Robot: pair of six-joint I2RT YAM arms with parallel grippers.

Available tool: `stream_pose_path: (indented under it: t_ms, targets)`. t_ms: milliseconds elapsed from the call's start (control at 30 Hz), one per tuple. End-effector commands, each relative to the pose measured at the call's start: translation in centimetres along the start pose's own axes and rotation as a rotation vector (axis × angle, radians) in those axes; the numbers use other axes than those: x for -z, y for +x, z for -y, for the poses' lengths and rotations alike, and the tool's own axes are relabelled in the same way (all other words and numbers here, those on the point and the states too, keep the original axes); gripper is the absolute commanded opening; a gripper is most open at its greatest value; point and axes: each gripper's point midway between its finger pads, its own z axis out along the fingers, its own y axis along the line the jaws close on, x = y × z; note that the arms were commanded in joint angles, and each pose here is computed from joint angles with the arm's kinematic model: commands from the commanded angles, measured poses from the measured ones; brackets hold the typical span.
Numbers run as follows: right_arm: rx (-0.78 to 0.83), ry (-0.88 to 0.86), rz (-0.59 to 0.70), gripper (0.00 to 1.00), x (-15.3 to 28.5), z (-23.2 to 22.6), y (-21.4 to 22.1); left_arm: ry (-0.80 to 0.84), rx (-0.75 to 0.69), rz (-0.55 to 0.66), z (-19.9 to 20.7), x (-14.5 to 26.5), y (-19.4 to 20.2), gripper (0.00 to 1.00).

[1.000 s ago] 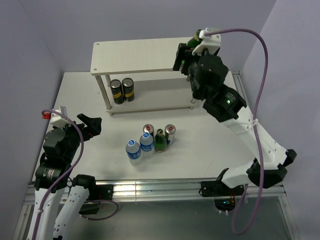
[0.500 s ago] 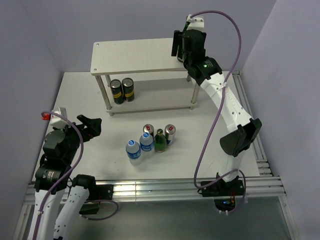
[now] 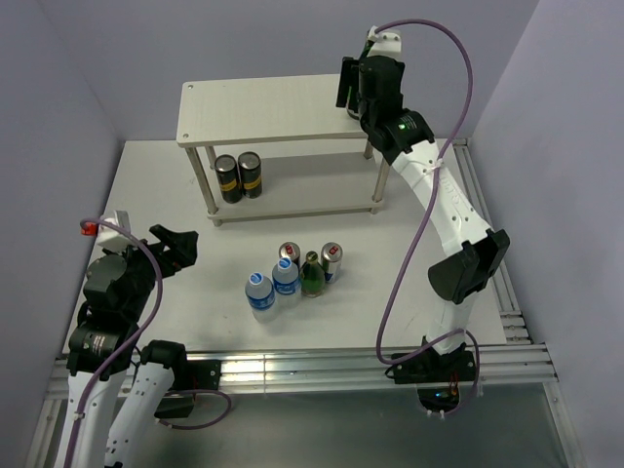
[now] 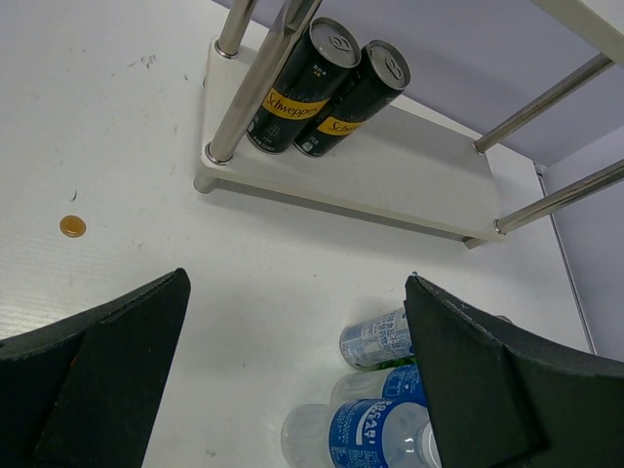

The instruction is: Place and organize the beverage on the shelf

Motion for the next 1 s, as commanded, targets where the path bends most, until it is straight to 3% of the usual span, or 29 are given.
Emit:
stream_pose_path:
  t_ms: [0, 33, 67, 633, 967]
  targets:
    - [-0.079, -0.028, 0.106, 0.65, 0.5, -0.4, -3.3, 0.036, -0.004, 0.047, 0.7, 0.3, -1.1, 0.99]
    - [-0.078, -0.023, 0.108, 0.91, 0.4, -0.3, -3.3, 0.035, -0.004, 0.046, 0.7, 0.3, -1.1, 0.99]
    - [-0.078, -0.021, 0.107, 1.0, 0.5, -0.2, -3.2, 0.036, -0.004, 0.047, 0.7, 0.3, -1.1, 0.99]
    - [-0.1, -0.067, 0.113, 1.0, 5.1, 0.5, -3.5, 0.034, -0.007, 0.053, 0.6, 0.2, -1.3, 0.99]
    - [-0.132, -0.187, 0.006, 1.0, 9.0, -0.2, -0.7, 0.028, -0.006, 0.062, 0.4, 0.2, -1.5, 0.99]
